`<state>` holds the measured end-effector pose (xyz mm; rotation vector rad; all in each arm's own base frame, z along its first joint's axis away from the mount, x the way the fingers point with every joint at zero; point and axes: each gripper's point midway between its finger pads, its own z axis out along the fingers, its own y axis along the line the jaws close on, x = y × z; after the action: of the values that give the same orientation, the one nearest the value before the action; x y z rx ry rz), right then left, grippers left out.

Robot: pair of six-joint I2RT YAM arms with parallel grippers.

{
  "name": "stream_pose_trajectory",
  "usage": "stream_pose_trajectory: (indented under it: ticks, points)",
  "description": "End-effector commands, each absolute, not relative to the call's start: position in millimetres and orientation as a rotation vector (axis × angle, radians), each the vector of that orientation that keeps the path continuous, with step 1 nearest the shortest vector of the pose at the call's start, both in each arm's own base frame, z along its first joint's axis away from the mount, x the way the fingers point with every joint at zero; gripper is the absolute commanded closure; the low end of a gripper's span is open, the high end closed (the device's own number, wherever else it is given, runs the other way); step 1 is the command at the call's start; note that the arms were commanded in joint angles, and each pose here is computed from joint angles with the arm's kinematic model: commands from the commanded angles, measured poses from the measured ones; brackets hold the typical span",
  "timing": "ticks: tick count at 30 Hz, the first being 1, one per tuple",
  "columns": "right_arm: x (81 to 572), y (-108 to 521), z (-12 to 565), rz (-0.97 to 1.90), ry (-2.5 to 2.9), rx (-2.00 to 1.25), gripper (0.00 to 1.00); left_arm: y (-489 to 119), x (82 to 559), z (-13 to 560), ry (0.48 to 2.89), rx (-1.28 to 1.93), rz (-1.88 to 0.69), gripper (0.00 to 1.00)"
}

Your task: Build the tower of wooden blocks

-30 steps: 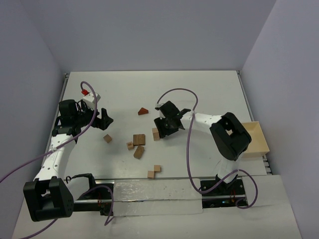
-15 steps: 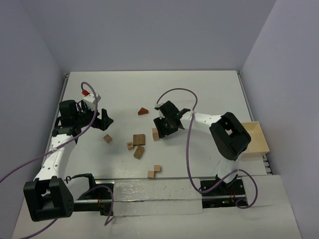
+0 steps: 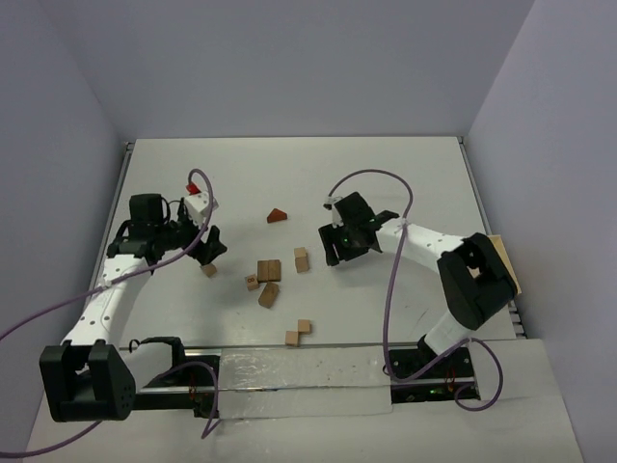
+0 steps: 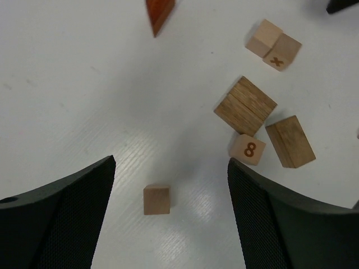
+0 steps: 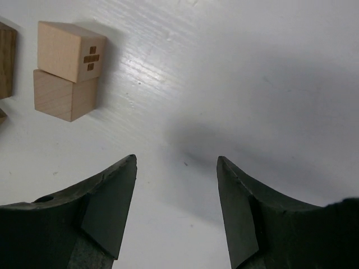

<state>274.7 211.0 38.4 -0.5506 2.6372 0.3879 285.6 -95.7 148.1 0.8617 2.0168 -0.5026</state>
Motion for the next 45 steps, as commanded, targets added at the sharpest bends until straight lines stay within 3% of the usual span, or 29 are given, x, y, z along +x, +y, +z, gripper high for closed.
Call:
stream_pose_trajectory:
  ticks: [1,7,16,28,45]
  points:
    - [290.1,196.3,71.3,0.491,2.565,-0.468,0.26,-119.8,280.3,149.2,1.93,1.138,-0.49,0.12]
    - [298.1,183.1,96.4,0.617,2.501,-0.412,0.0,-163.7,286.1,142.9,1.803,1.367,-0.595,0.06]
    - [303.9,167.5,114.1,0.641,2.442,-0.37,0.0,-212.2,291.1,111.8,1.685,1.678,-0.703,0.04]
    - [304.4,163.7,110.6,0.678,2.466,-0.34,0.0,-216.0,275.1,58.2,1.676,1.886,-0.652,0.05]
    - [305.5,162.7,106.6,0.69,2.482,-0.323,0.0,-207.0,265.2,21.4,1.786,1.898,-0.533,0.07]
